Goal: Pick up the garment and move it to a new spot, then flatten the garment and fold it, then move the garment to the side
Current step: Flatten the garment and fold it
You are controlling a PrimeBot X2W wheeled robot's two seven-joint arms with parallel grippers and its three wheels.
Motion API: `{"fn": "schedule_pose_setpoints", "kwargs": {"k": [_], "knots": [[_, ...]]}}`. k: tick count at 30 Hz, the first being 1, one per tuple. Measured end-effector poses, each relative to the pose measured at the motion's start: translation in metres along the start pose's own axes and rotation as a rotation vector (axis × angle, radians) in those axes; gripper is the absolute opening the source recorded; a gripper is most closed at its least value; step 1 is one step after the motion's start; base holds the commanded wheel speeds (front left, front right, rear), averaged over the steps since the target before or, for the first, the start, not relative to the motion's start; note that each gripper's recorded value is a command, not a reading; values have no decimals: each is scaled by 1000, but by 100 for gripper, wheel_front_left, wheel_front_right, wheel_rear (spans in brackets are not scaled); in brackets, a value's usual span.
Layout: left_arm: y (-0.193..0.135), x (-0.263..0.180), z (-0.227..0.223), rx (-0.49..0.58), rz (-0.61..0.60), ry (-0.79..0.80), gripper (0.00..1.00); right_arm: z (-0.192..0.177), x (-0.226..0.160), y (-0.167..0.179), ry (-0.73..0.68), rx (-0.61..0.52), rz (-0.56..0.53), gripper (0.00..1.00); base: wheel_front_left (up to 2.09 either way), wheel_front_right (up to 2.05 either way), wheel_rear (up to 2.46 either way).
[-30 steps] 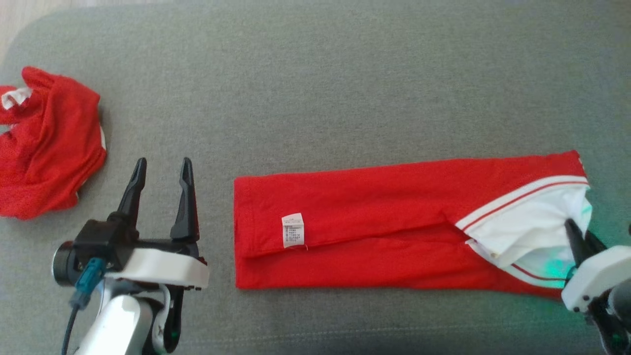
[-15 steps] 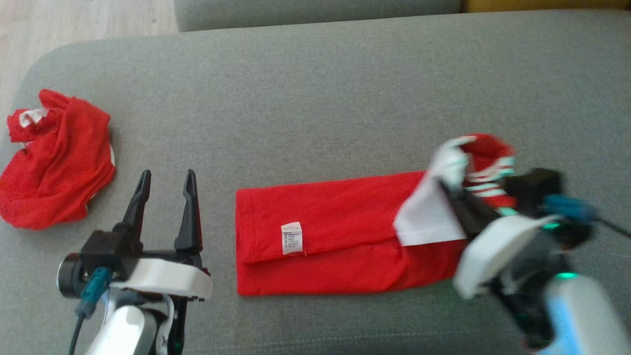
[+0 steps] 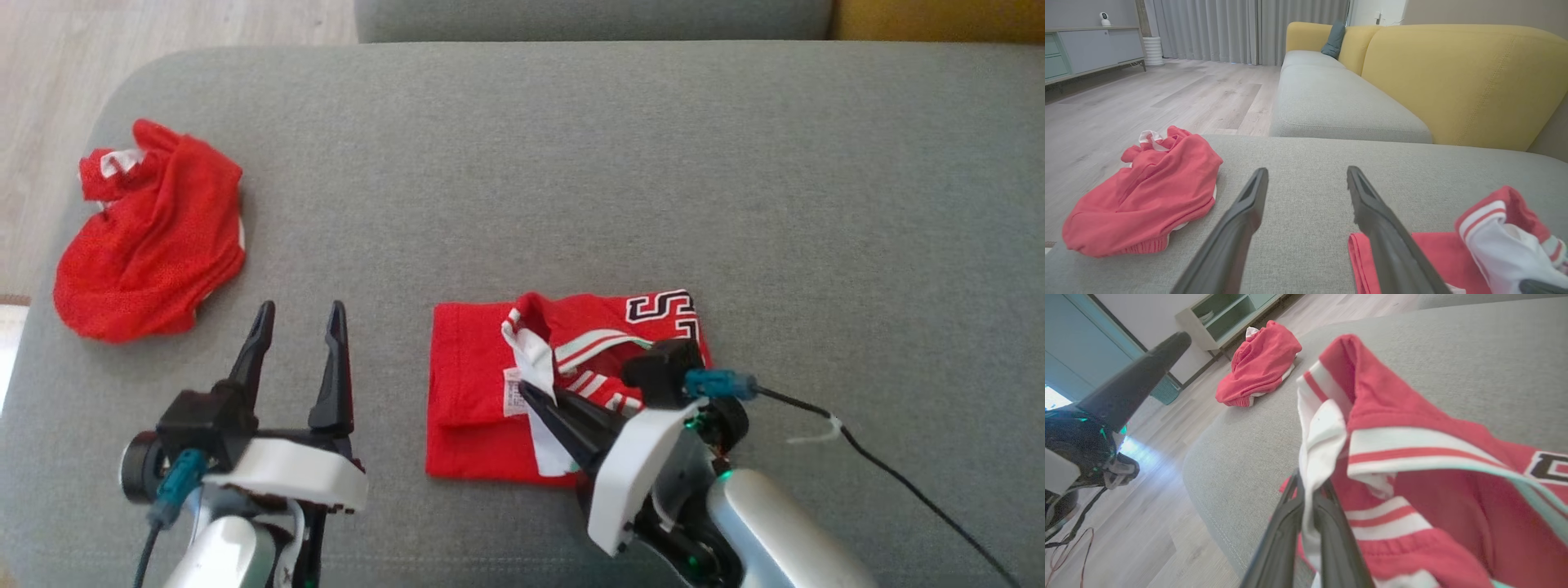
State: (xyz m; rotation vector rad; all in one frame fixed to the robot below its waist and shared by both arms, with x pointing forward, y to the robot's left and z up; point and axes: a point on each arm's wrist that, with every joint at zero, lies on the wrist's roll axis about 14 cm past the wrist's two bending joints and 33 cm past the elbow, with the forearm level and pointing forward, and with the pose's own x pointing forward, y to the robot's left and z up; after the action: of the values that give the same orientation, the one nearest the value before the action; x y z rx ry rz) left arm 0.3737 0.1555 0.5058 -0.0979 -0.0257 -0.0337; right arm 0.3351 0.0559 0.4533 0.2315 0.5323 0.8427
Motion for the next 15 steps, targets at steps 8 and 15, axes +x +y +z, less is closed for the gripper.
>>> {"fn": "schedule_pose_setpoints", "kwargs": {"k": [8,15], "knots": [[4,-2,-9,-1,11,28,100,-10,21,-2,25,-1,36,0,0,0,0],[2,3,-11,-6,8,30,100,5,30,-1,-64,11,60,100,0,0,0]]}}
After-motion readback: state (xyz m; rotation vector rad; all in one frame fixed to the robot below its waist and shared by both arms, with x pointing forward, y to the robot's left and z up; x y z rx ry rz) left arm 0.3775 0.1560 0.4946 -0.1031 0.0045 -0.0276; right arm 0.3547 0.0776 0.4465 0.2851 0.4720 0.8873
